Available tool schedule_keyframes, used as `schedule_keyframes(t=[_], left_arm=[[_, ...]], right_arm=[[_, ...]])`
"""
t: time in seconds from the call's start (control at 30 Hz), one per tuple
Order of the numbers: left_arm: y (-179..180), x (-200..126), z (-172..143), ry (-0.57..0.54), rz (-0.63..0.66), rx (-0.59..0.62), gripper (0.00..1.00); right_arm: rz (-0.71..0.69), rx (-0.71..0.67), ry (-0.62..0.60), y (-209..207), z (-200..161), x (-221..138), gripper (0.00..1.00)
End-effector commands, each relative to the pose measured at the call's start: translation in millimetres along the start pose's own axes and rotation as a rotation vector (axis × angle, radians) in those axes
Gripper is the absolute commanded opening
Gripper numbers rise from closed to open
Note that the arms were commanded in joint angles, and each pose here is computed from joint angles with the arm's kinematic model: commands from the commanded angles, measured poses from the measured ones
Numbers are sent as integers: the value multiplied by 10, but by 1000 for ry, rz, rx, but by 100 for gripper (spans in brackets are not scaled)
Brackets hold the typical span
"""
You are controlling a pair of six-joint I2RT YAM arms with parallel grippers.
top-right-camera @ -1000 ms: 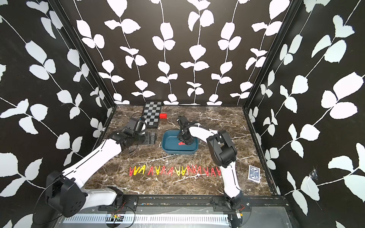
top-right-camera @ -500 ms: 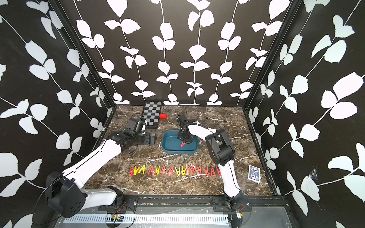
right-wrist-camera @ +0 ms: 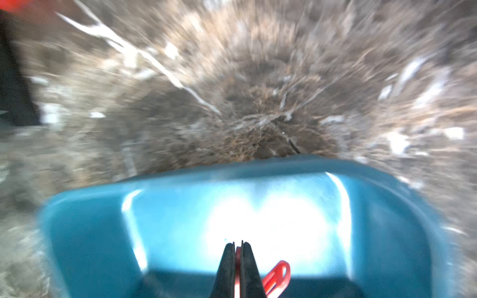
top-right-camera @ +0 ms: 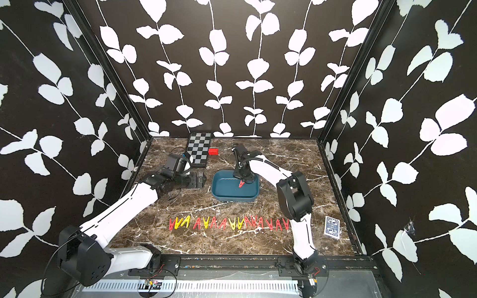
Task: Take the clothespins out of the storage box
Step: Place the clothespin at the center of the board.
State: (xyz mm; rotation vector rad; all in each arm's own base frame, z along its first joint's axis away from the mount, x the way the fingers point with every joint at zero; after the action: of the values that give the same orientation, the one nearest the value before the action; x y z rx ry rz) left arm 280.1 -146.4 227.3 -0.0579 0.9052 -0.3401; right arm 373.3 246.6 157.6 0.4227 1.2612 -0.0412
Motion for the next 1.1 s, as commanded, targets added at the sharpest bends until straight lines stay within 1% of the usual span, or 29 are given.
schedule_keyframes(t=[0.0, 0.13, 0.27, 0.33, 0.37, 0.53, 0.67, 0.77, 0.97, 1.07], left_arm=[[-75, 8, 63, -24, -64, -12, 99], [-143, 62, 91, -25, -109, -36, 99], [-247, 120, 105, -22, -146, -38, 99], [-307, 153, 103, -15, -153, -28, 99], [-336, 169, 103, -12, -156, -21, 99], [-522, 248, 108, 1, -175, 2, 99], [-638, 301, 110, 21, -181, 25, 99], [-657, 302, 118, 19, -183, 18, 99], [-656, 295, 114, 15, -181, 18, 99], [-649, 289, 104, 16, -179, 16, 99]], right_arm=[[-46, -30, -44, -214, 12, -326, 0], [-60, -48, -65, -466, -26, -550, 0], [-113, -79, -72, -762, -133, -737, 0], [-136, -83, -60, -931, -200, -766, 0], [-130, -83, -69, -1005, -225, -841, 0], [-196, -121, -44, -1429, -439, -901, 0], [-250, -124, -11, -1752, -588, -907, 0], [-283, -111, 17, -1971, -697, -867, 0], [-328, -64, 127, -2350, -879, -664, 0], [-354, -45, 166, -2450, -917, -605, 0]])
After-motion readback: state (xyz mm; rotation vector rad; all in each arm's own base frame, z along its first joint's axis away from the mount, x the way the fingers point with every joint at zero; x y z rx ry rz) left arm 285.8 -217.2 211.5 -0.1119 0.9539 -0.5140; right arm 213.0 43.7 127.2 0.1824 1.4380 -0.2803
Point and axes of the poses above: each gripper's point midway between its finger pads, its own x axis out along the fingers, its own y axis along the line the jaws close on, z = x × y, the point moved 6 cm from there along -x, back along the fingers, and after that the axes turned 6 degrees about x, right-handed, at the moved point
